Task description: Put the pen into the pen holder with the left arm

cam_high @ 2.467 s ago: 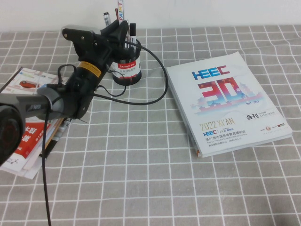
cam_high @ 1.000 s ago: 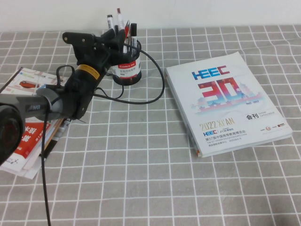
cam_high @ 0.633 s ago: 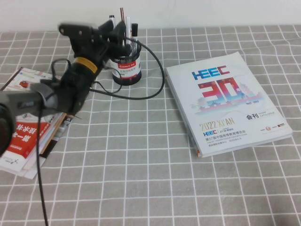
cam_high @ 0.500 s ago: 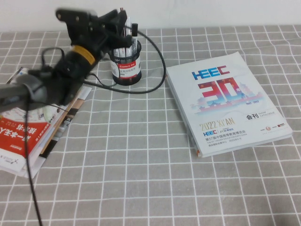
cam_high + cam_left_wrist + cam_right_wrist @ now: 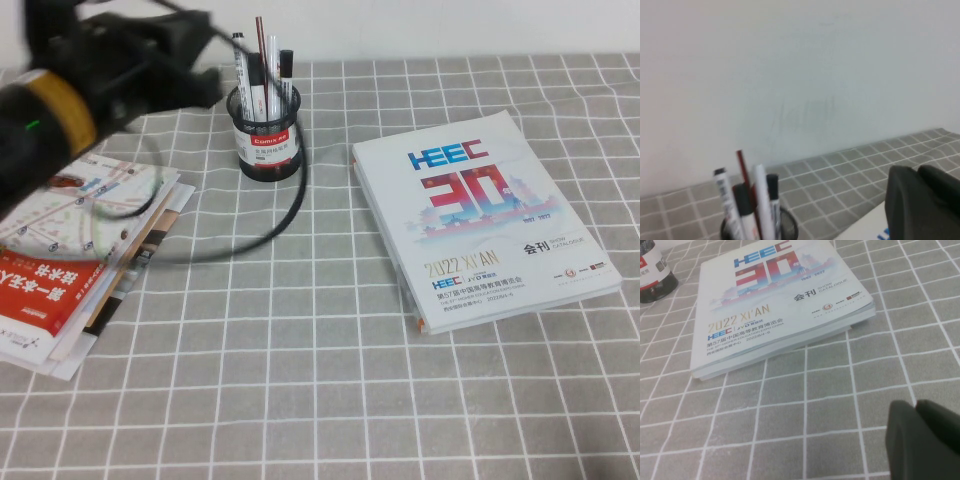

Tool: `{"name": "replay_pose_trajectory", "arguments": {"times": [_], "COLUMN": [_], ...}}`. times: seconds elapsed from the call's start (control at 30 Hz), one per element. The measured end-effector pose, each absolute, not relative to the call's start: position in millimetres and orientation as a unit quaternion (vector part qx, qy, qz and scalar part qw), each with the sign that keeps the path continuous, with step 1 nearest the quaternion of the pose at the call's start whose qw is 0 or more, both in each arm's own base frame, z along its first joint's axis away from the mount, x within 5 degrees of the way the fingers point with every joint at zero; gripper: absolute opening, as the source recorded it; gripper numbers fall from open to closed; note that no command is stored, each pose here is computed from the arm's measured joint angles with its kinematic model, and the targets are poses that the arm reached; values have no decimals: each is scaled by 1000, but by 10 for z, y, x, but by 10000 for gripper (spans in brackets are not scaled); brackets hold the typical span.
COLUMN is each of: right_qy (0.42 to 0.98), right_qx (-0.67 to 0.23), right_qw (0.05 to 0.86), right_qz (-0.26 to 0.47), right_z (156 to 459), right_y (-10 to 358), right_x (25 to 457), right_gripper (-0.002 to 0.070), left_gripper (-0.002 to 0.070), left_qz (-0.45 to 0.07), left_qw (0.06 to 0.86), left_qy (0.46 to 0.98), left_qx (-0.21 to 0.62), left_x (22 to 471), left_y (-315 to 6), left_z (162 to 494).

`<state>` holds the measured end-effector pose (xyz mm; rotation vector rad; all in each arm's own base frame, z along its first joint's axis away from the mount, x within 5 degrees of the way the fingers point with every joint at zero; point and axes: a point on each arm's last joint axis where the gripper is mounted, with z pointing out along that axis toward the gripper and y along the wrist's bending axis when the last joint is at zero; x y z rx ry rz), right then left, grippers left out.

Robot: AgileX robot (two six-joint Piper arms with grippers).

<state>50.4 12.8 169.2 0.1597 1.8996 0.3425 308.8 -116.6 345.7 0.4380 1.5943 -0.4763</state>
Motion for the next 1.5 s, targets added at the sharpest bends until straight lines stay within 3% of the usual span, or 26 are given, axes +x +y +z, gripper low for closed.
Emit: {"name": "replay_pose_trajectory", "arguments": {"times": [0.3,0.63,0.93,1.23,1.5], "right_qy": [808,808,808,808,808], "right_qx": [68,68,68,68,68], "right_qw": [567,567,567,567,567], "right_qz": [146,146,146,146,146], "right_z": [1692,1692,1692,1692,1692], "right_y": [128,128,128,128,128], "right_x": [504,504,504,504,504], "right_gripper": [-15,-15,-15,-15,-15], "left_gripper": [0,0,0,0,0], "left_qz": [-173,-195,-173,-167,-121], "left_qw": [663,699,705,682,708], "left_qy": [713,674,671,708,694], "left_qx": [149,140,151,79,50], "left_x": [2003,1133,986,978,710], "left_y": [-746,-510,-454,-349,-175], "left_z": [3422,3065,2927,2802,2499]}}
